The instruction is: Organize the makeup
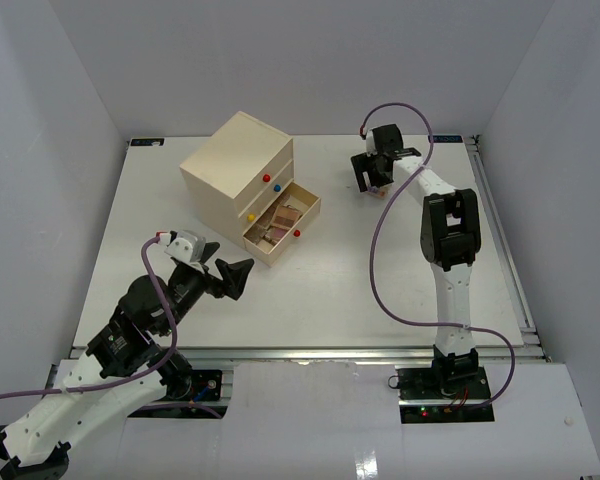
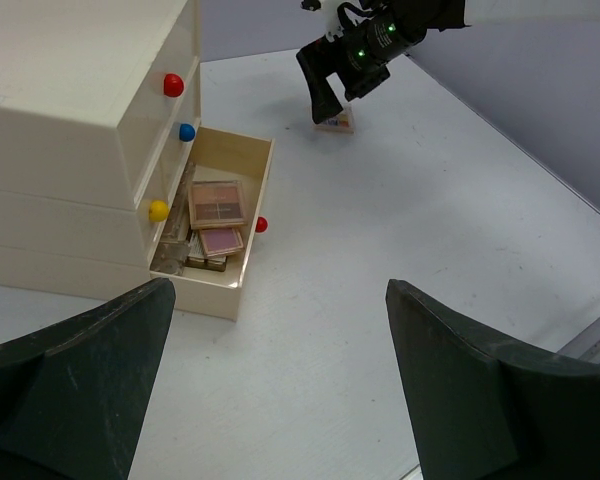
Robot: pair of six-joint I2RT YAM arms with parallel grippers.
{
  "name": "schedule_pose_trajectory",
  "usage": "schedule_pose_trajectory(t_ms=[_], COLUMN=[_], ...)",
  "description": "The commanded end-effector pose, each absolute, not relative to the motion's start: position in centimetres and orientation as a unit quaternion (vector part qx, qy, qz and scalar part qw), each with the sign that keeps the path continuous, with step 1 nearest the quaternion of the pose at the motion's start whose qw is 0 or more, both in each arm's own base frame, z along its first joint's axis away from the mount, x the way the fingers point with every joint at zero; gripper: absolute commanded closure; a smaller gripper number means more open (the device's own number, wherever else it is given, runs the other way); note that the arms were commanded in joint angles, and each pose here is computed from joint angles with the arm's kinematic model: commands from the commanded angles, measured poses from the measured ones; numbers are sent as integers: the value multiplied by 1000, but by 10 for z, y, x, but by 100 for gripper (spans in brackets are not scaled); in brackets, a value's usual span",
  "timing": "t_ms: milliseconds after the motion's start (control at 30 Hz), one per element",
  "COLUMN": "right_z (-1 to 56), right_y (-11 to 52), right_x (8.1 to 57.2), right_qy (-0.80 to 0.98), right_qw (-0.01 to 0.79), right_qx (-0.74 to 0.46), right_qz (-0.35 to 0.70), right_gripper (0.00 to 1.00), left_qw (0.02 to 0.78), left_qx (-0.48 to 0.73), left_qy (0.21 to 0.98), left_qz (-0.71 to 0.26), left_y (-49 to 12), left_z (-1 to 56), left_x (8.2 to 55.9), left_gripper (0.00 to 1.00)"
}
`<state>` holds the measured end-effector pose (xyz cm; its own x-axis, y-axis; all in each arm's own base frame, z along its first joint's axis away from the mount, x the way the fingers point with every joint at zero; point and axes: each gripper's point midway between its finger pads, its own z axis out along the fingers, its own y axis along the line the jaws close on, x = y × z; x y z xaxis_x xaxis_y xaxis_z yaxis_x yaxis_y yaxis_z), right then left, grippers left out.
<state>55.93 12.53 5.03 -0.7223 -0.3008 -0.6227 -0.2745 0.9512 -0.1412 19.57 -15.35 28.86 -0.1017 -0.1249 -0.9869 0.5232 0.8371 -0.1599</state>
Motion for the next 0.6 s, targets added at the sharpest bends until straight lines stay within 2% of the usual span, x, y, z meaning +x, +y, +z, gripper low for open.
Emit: schedule_pose_trajectory(t_ms=[0, 300, 567], right_z=[90, 94, 62], right_y=[158, 162, 145], right_x=[571, 577, 580], right_qy=[867, 821, 792], right_qw=[380, 375, 316], right_qx=[-320, -427, -522], right_qz=[40, 48, 12], right_gripper=[10, 10, 10], left_qw=[659, 659, 656], left_qx=[136, 134, 134], left_qy=[699, 701, 704], left_qz=[-242, -238, -237], left_y=[-152, -151, -152], left_z=[289, 288, 286], left_x=[199, 200, 201], left_gripper=[2, 2, 2])
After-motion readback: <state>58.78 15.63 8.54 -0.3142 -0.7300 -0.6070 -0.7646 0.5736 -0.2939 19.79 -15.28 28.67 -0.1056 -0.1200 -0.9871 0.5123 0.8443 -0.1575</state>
